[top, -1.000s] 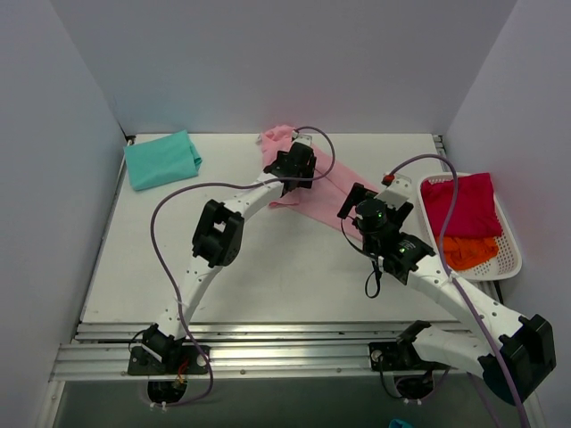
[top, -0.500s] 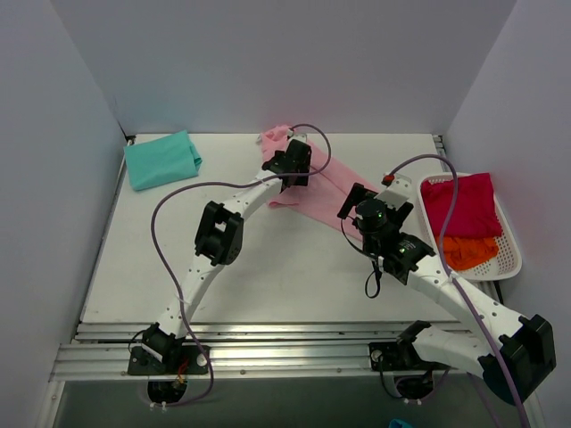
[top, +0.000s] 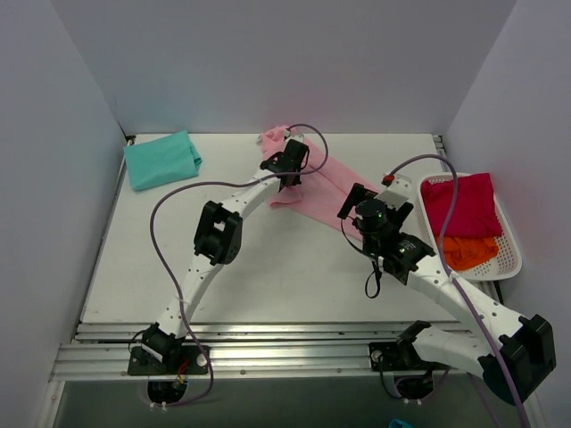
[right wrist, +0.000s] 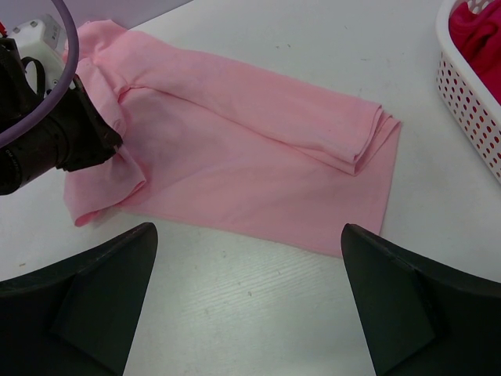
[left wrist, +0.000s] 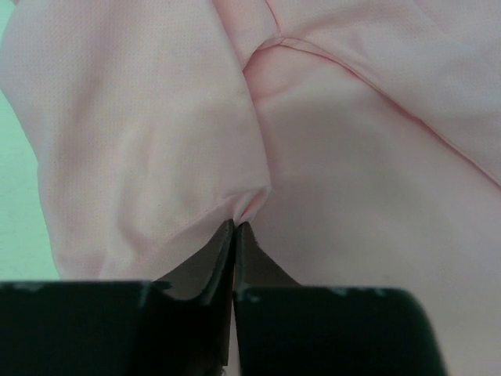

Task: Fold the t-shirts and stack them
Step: Flatten the tshirt out

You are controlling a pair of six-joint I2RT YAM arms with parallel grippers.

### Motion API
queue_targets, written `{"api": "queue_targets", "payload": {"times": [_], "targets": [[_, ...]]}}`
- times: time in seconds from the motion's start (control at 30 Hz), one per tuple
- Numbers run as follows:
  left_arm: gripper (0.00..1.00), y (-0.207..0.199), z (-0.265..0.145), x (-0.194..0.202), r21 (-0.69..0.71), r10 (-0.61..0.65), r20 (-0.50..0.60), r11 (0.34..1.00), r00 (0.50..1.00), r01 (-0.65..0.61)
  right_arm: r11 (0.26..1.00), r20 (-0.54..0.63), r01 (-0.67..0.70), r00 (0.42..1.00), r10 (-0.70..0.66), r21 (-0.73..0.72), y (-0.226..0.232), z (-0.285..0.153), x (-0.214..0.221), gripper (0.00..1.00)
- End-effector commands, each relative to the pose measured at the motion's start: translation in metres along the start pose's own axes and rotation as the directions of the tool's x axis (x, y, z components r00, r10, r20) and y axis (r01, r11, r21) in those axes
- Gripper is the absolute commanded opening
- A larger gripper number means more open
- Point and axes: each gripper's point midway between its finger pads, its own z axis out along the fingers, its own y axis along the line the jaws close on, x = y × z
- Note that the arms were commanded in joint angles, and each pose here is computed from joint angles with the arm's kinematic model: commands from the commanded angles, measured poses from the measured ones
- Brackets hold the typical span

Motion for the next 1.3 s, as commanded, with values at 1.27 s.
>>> {"api": "queue_targets", "payload": {"times": [1.27], "targets": [[0.33, 0.194, -0.156, 0.097, 0.001, -0.634, 0.1, 0.771, 0.767, 0.637, 0.998, -0.336, -0.06, 0.94, 0.054, -0.008, 0.002, 0.001, 0.136, 1.0]]}}
